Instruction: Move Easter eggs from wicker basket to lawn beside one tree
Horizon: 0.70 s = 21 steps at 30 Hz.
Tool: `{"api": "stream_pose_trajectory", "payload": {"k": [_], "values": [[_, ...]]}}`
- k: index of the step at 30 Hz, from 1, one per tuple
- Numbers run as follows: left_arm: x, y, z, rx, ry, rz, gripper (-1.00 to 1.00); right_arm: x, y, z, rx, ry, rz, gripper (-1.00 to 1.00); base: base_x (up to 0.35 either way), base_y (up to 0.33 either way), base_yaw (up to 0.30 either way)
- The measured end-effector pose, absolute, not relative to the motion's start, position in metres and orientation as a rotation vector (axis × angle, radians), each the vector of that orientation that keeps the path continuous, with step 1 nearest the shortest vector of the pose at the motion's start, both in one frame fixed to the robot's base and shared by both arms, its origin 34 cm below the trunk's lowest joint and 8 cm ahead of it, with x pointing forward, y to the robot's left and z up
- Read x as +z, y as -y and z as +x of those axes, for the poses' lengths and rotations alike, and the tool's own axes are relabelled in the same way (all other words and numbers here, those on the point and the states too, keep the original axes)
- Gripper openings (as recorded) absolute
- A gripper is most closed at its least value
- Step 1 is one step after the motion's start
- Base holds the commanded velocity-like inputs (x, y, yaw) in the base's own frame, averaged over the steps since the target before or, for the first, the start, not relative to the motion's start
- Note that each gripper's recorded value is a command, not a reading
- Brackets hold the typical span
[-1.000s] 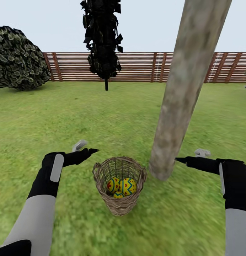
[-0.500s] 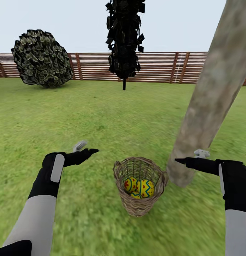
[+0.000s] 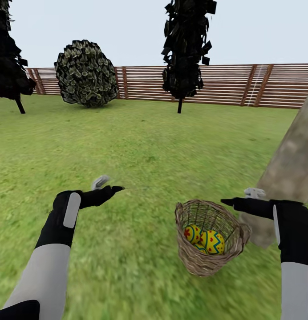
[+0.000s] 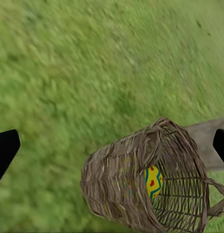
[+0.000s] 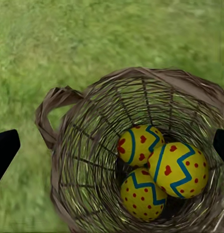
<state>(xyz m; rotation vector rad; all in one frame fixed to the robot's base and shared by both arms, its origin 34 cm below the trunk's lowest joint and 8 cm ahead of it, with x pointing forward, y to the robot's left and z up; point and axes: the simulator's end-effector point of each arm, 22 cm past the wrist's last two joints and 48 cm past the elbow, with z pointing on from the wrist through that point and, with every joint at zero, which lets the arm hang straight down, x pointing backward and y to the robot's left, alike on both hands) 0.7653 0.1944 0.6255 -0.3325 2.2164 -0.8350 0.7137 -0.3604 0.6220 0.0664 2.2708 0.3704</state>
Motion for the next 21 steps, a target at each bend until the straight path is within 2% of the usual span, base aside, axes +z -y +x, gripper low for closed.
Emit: {"api": "stream_pose_trajectory", "payload": {"k": [5,9,15,21], "values": [[0.625,-0.194,0.765,-0.835,-2.217,-0.333,1.0,0.6,0.369,0.717,0.176,-2.318,0.171,1.0,0.0,0.004,0.204],[0.625,-0.194,0.765,-0.835,-2.217,-0.333,1.0,0.585,0.378,0.715,-0.047,-2.35,0.259,1.0,0.0,0.0,0.036],[0.625,-0.194,0.765,-0.835,-2.217,-0.332,1.0,0.555,0.357,0.712,-0.148,-2.436,0.196,1.0,0.067,0.027,0.005],[0.625,-0.194,0.765,-0.835,-2.217,-0.333,1.0,0.535,0.341,0.707,-0.14,-2.497,0.151,1.0,0.109,0.03,-0.202]]}}
